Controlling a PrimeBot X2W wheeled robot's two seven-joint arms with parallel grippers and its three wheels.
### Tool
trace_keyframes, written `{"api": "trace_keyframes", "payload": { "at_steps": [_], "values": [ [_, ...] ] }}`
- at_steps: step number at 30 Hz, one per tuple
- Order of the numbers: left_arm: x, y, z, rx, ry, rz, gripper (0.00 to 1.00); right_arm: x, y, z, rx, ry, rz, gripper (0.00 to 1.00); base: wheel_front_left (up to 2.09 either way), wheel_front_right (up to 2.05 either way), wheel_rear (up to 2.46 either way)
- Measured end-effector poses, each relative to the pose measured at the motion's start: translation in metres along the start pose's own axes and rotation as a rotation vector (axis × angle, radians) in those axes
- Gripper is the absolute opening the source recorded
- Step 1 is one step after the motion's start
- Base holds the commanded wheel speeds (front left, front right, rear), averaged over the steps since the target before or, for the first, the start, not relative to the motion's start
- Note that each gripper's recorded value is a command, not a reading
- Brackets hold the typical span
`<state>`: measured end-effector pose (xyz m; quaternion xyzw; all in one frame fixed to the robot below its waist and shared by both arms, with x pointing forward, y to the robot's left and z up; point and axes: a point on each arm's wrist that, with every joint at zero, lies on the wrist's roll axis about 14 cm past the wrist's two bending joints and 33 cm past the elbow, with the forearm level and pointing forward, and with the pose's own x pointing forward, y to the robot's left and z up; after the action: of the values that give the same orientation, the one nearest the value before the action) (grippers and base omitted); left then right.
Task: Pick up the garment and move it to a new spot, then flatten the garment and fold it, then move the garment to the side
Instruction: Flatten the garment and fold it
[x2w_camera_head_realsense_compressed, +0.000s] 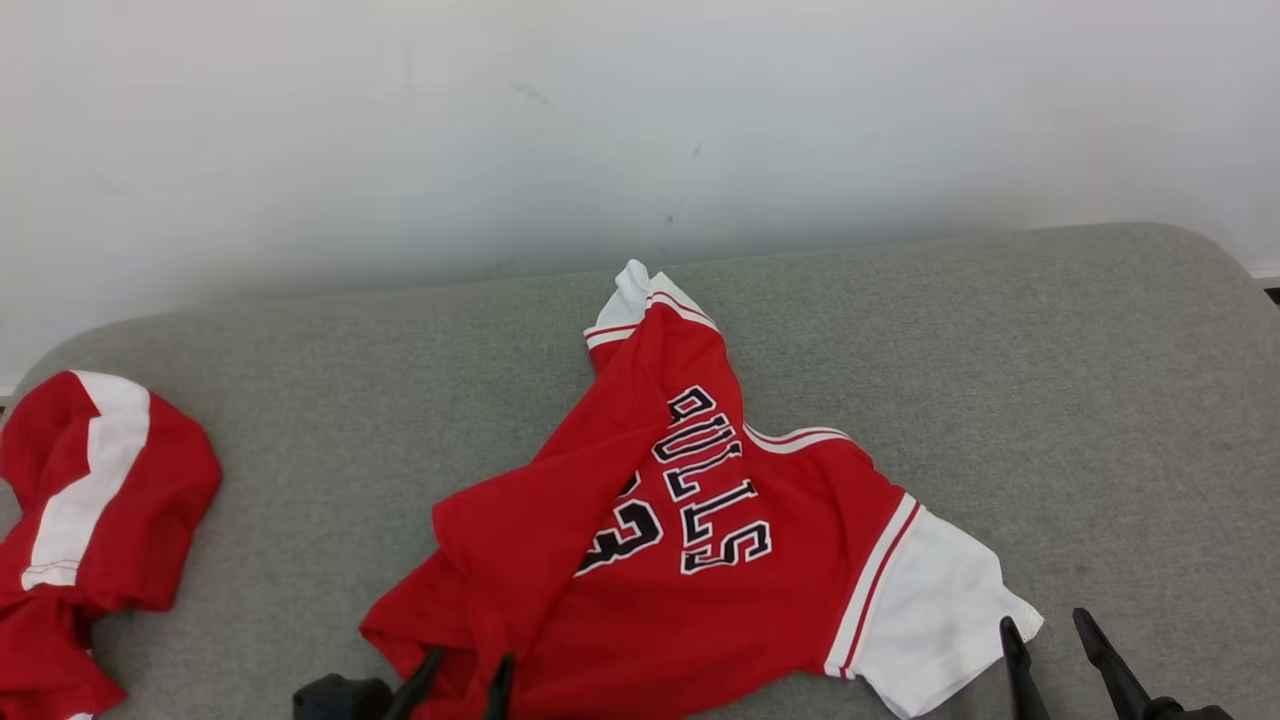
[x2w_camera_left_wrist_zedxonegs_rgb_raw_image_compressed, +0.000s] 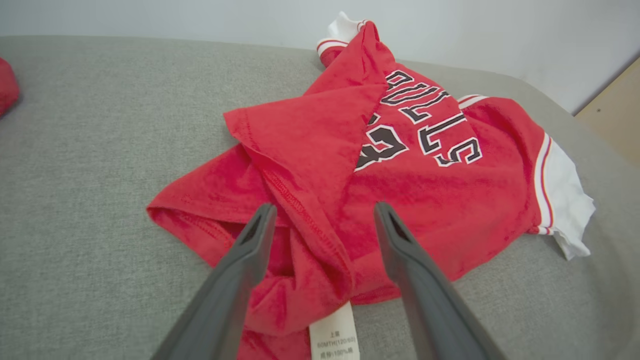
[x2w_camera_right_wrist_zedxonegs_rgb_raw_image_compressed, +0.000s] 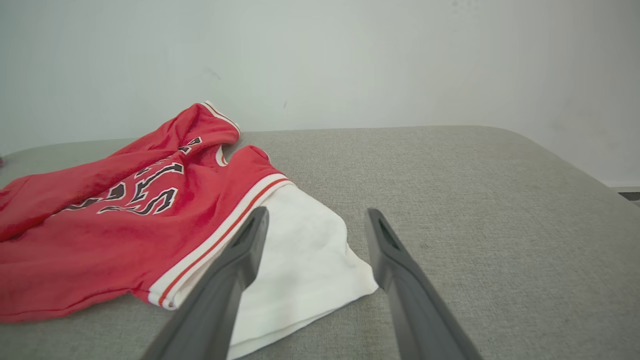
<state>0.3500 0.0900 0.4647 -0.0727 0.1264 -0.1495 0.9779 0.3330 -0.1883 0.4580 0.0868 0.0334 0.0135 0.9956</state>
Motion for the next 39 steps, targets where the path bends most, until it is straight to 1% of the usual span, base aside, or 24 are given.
{"api": "trace_keyframes", "payload": {
  "at_steps": [5, 7, 11, 15, 19, 25, 32, 33, 34, 35, 36, 37, 38, 39],
  "values": [
    [0.008, -0.004, -0.016, -0.042, 0.078, -0.008, 1.0, 0.004, 0.005, -0.002, 0.0, 0.009, 0.016, 1.0, 0.0, 0.0, 0.0],
    [0.016, 0.001, -0.019, -0.017, 0.104, 0.001, 1.0, 0.006, 0.006, -0.002, -0.001, 0.008, 0.02, 1.0, 0.0, 0.0, 0.0],
    [0.033, -0.002, -0.016, -0.026, 0.125, -0.01, 1.0, 0.006, 0.006, -0.002, -0.001, 0.01, 0.018, 1.0, 0.0, 0.0, 0.0],
    [0.049, -0.001, -0.014, -0.01, 0.139, -0.017, 1.0, 0.004, 0.001, -0.005, 0.003, 0.018, 0.002, 1.0, 0.0, 0.0, 0.0],
    [0.064, 0.011, -0.015, 0.021, 0.16, 0.015, 1.0, 0.005, -0.003, -0.005, 0.004, 0.02, -0.012, 1.0, 0.0, 0.0, 0.0],
    [0.077, 0.023, -0.019, 0.029, 0.183, 0.05, 1.0, 0.005, -0.007, -0.005, 0.011, 0.019, -0.033, 1.0, 0.0, 0.0, 0.0],
    [0.083, 0.032, -0.028, 0.031, 0.209, 0.077, 1.0, 0.003, -0.01, -0.006, 0.015, 0.021, -0.047, 1.0, 0.0, 0.0, 0.0],
    [0.085, 0.031, -0.027, 0.006, 0.203, 0.078, 1.0, 0.003, -0.011, -0.006, 0.016, 0.021, -0.049, 1.0, 0.0, 0.0, 0.0],
    [0.086, 0.031, -0.028, 0.006, 0.207, 0.077, 0.96, 0.003, -0.011, -0.006, 0.016, 0.021, -0.05, 1.0, 0.0, 0.0, 0.0],
    [0.086, 0.031, -0.029, 0.007, 0.211, 0.077, 0.95, 0.003, -0.011, -0.006, 0.016, 0.022, -0.052, 1.0, 0.0, 0.0, 0.0],
    [0.086, 0.031, -0.029, 0.007, 0.211, 0.077, 0.92, 0.003, -0.011, -0.006, 0.016, 0.022, -0.052, 1.0, 0.0, 0.0, 0.0],
    [0.087, 0.031, -0.032, 0.005, 0.22, 0.074, 0.63, 0.003, -0.012, -0.006, 0.016, 0.022, -0.054, 1.0, 0.0, 0.0, 0.0],
    [0.087, 0.031, -0.033, 0.005, 0.224, 0.074, 0.44, 0.003, -0.012, -0.006, 0.016, 0.022, -0.054, 1.0, 0.0, 0.0, 0.0],
    [0.087, 0.031, -0.033, 0.005, 0.224, 0.074, 0.27, 0.003, -0.012, -0.006, 0.016, 0.022, -0.054, 1.0, 0.0, 0.0, 0.0]
  ]
}}
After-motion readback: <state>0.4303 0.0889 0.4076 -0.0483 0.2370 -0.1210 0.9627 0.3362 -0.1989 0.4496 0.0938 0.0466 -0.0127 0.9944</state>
